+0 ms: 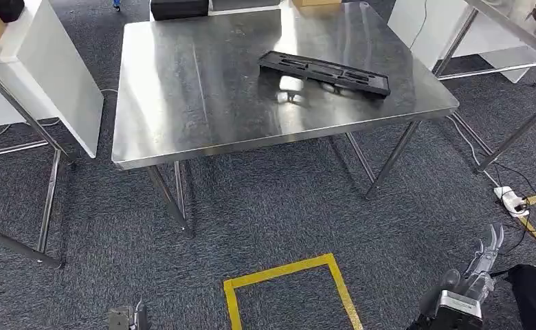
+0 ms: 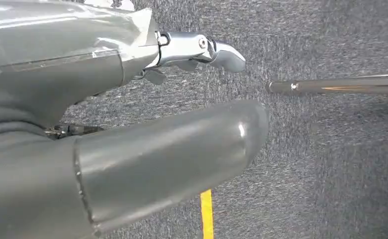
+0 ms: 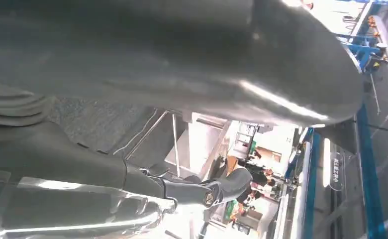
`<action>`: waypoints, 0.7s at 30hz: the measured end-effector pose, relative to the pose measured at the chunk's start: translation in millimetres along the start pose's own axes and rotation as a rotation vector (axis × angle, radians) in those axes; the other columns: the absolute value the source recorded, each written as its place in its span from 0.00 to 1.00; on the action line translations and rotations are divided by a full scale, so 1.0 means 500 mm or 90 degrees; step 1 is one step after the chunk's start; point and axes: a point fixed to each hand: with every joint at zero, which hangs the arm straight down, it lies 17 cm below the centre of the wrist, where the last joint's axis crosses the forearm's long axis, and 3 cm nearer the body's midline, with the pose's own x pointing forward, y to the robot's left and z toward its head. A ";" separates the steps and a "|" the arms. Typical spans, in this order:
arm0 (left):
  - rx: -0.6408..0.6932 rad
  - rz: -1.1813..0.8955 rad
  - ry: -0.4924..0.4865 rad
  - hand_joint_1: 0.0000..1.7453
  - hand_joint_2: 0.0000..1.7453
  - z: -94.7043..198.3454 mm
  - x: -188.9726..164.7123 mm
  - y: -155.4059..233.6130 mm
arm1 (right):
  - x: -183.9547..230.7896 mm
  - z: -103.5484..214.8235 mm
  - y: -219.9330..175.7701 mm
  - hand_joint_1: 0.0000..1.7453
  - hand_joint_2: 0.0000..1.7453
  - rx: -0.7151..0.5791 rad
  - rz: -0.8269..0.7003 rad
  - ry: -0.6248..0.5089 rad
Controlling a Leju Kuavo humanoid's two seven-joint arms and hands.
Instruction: Take the parts from the cabinet and place them on the table.
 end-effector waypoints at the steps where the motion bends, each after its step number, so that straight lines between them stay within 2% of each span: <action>1: 0.000 0.000 0.000 0.00 0.00 0.000 0.000 0.000 | 0.000 0.000 0.000 0.00 0.00 0.000 0.000 0.000; 6: -0.002 -0.001 -0.004 0.00 0.00 -0.002 0.002 -0.001 | -0.004 0.006 -0.002 0.00 0.00 0.000 0.002 0.004; 11: 0.031 -0.002 0.009 0.00 0.00 0.002 -0.018 0.047 | -0.041 0.036 0.005 0.00 0.00 0.003 -0.010 0.041; 21: 0.033 0.004 0.006 0.00 0.00 0.001 -0.016 0.063 | -0.043 0.020 0.026 0.00 0.00 0.013 -0.021 0.048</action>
